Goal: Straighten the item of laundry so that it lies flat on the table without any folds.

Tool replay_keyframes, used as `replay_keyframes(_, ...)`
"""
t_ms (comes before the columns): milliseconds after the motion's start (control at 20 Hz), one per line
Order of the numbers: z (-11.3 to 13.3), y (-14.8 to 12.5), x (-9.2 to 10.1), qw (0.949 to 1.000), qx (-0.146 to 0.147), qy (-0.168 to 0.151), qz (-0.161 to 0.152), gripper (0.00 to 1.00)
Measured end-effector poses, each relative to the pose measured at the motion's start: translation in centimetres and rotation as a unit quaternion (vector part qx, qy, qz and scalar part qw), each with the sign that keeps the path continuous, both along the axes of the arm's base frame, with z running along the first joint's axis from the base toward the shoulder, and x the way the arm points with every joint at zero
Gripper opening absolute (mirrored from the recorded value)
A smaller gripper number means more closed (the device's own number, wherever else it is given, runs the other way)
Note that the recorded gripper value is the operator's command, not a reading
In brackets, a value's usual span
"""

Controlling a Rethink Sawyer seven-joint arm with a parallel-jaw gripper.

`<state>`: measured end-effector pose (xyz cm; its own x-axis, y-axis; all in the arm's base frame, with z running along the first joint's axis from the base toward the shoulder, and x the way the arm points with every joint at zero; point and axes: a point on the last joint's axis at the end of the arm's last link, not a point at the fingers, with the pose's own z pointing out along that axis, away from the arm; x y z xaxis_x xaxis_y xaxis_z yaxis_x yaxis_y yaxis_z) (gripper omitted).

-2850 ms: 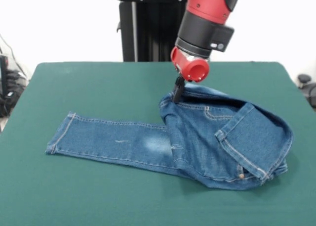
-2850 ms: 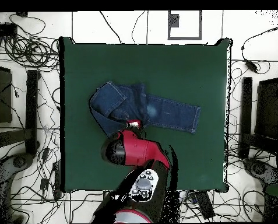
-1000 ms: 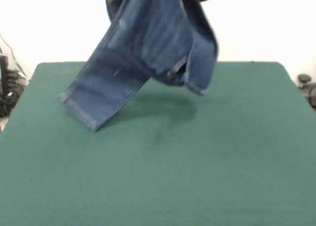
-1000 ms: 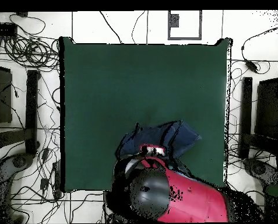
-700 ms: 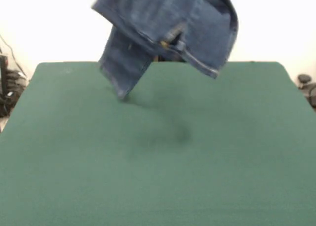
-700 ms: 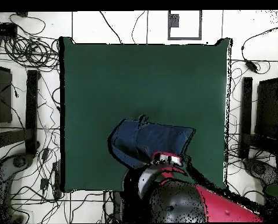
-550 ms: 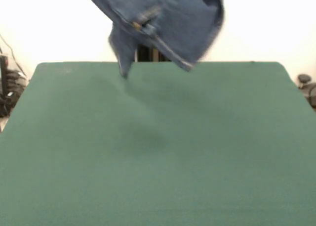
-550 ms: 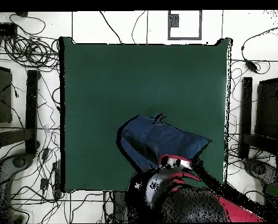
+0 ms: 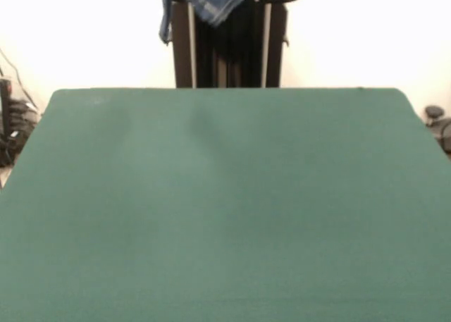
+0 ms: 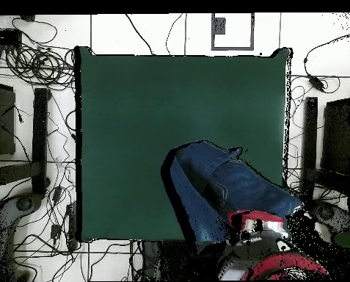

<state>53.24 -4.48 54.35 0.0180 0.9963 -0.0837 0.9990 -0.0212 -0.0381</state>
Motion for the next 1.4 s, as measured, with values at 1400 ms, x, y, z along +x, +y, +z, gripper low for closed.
replay_keyframes(1400,10.1,2.8,-0.7,0.9991,0.001,-0.028,0.033,0.00)
